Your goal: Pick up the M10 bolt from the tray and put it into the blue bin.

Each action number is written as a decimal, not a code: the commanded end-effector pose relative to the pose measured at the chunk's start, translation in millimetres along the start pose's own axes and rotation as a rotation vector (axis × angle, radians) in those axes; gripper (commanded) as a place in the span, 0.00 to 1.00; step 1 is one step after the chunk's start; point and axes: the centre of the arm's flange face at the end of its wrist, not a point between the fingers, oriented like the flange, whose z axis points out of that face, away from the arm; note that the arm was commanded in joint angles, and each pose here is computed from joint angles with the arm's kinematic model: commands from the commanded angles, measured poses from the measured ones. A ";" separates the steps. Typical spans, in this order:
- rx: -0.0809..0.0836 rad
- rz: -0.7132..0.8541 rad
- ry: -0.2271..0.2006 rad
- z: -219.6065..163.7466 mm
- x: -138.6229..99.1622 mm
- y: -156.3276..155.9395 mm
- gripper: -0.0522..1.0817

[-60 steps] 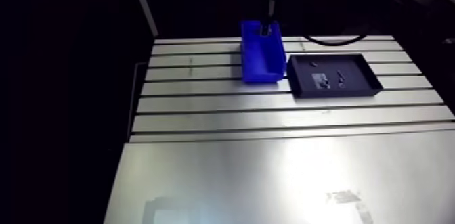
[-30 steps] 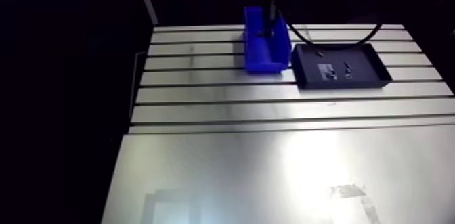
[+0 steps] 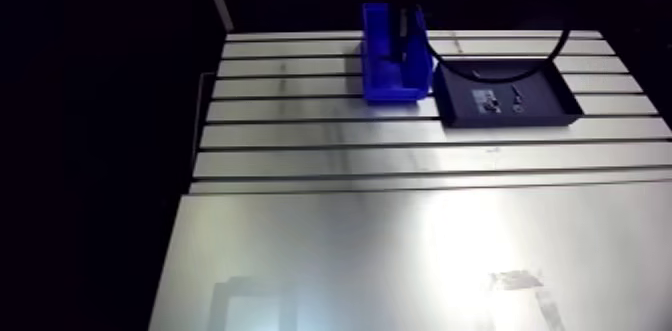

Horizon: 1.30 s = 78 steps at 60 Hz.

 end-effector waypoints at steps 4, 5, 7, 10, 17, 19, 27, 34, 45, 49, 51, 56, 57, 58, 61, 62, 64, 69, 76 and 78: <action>-0.001 0.004 0.000 3.4 0.3 0.1 0.94; -0.001 0.004 0.000 3.4 0.3 0.1 0.94; -0.001 0.002 0.000 3.4 0.3 0.1 0.92; 0.000 0.002 0.000 4.3 0.4 0.2 0.91; -0.001 0.003 0.000 3.4 0.3 0.1 0.76; -0.002 0.004 0.000 3.3 0.3 0.2 0.68; -0.008 0.003 -0.008 4.6 -0.4 0.4 0.35; -0.015 0.001 -0.020 6.4 -0.7 -0.7 0.06; -0.021 -0.002 -0.020 5.6 -0.7 -0.7 0.05; -0.024 -0.001 -0.016 3.7 -0.4 -0.1 0.05; -0.028 0.001 -0.014 -0.2 -0.6 -0.4 0.05; -0.033 -0.005 -0.013 -6.0 3.3 -2.7 0.05; -0.036 -0.005 -0.012 -9.5 4.2 -3.9 0.05; -0.036 -0.005 -0.012 -9.5 4.2 -3.9 0.05; -0.042 -0.005 -0.010 -18.4 3.6 -6.8 0.05; -0.042 -0.005 -0.008 -21.3 3.3 -8.2 0.05; -0.042 -0.005 -0.008 -25.2 2.9 -9.8 0.05; -0.045 -0.002 -0.004 -33.9 2.3 -12.5 0.05; -0.052 0.007 0.001 -50.7 0.7 -18.4 0.05; -0.057 0.008 0.002 -55.2 0.3 -19.6 0.05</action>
